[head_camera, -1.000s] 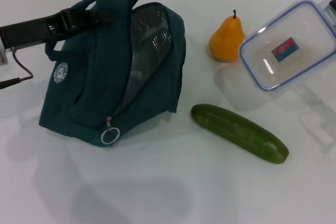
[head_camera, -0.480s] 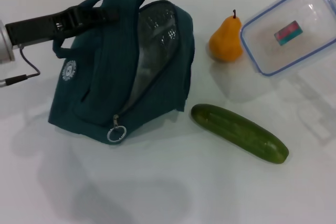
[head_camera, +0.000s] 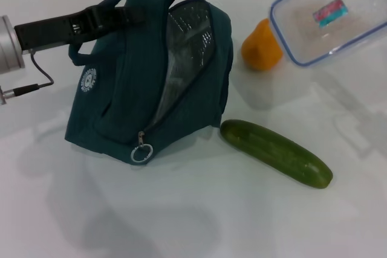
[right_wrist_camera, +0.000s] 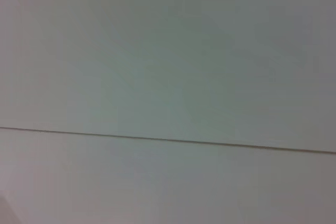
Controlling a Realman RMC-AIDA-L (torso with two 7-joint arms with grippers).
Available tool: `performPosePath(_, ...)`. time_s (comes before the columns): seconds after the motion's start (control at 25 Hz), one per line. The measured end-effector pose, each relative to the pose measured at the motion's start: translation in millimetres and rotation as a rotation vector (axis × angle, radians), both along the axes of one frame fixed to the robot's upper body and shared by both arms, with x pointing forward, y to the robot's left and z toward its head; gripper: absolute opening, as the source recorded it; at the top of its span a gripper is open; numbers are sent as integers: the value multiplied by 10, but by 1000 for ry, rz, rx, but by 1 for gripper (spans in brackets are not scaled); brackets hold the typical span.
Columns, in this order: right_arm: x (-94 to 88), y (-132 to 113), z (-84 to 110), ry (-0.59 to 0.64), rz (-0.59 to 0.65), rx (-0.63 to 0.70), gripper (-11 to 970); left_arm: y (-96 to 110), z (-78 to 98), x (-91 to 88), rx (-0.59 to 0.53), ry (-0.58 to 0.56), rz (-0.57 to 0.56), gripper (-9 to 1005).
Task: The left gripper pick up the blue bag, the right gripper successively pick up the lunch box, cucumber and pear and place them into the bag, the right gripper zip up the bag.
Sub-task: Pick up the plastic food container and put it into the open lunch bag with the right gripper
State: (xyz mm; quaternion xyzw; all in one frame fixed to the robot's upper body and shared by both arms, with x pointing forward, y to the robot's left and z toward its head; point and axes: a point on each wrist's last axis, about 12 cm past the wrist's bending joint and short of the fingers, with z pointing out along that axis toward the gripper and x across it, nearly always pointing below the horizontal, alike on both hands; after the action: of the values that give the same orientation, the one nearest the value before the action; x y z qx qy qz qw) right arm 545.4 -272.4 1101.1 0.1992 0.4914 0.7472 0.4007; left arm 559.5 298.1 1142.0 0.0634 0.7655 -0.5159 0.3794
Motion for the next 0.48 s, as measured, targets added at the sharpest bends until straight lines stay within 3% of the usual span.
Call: performPosePath(0.48,189,184,213,-55,79,36,63,-122,34,41,9,-15,-51,47)
